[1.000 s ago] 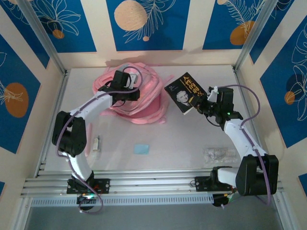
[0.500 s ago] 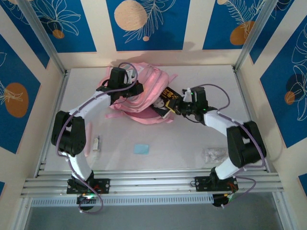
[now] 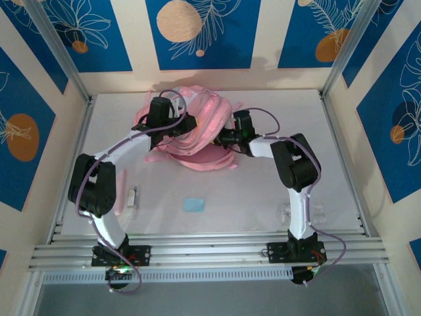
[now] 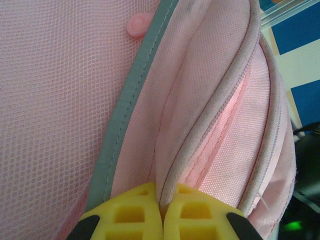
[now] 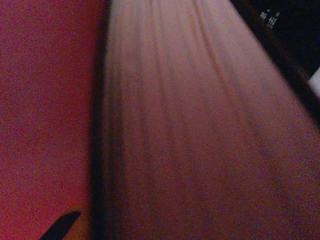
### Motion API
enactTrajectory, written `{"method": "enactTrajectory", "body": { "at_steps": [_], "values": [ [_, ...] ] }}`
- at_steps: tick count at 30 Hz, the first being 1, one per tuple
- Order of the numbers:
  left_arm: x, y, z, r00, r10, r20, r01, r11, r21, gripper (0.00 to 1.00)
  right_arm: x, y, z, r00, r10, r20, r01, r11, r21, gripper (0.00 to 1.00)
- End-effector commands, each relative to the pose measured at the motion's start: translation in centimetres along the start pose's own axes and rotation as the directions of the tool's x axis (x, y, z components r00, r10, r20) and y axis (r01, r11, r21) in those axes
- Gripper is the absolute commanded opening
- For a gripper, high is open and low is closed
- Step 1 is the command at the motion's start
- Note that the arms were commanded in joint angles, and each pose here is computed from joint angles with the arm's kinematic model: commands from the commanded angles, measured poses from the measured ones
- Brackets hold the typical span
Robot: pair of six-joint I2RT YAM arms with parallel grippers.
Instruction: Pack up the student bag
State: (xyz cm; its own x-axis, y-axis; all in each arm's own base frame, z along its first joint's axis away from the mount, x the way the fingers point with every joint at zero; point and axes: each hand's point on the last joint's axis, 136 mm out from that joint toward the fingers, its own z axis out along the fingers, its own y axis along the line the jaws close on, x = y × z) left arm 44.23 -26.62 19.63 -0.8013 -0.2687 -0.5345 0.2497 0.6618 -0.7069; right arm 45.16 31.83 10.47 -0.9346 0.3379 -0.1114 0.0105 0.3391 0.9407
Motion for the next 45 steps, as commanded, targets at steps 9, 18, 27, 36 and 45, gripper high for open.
{"method": "enactTrajectory", "body": {
  "at_steps": [9, 18, 27, 36, 45],
  "values": [
    [-2.6, -3.7, -2.1, 0.992, 0.026, 0.121, -0.039, 0.994, 0.102, 0.00, -1.6, 1.8, -2.7, 0.995, 0.000, 0.100, -0.004, 0.999, 0.040, 0.59],
    [-2.2, -2.0, -1.2, 0.993, 0.011, 0.117, -0.018, 0.998, 0.063, 0.00, -0.4, 0.1, -10.7, 0.991, -0.002, 0.131, -0.027, 0.975, 0.223, 0.70],
    [-0.1, -0.9, 0.3, 0.998, -0.016, 0.052, 0.014, 0.999, 0.041, 0.27, 2.4, -0.5, -17.4, 0.977, -0.170, 0.130, 0.091, 0.880, 0.466, 0.72],
    [1.0, 2.9, -4.2, 0.990, -0.032, 0.135, 0.044, 0.995, -0.092, 0.71, 4.2, -0.5, -15.9, 0.982, -0.153, 0.113, 0.089, 0.893, 0.440, 0.99],
    [3.3, 11.9, -9.2, 0.948, -0.167, 0.272, 0.237, 0.939, -0.251, 0.70, 5.9, 0.4, -12.9, 0.974, -0.212, 0.079, 0.159, 0.890, 0.427, 0.99]
  ]
}}
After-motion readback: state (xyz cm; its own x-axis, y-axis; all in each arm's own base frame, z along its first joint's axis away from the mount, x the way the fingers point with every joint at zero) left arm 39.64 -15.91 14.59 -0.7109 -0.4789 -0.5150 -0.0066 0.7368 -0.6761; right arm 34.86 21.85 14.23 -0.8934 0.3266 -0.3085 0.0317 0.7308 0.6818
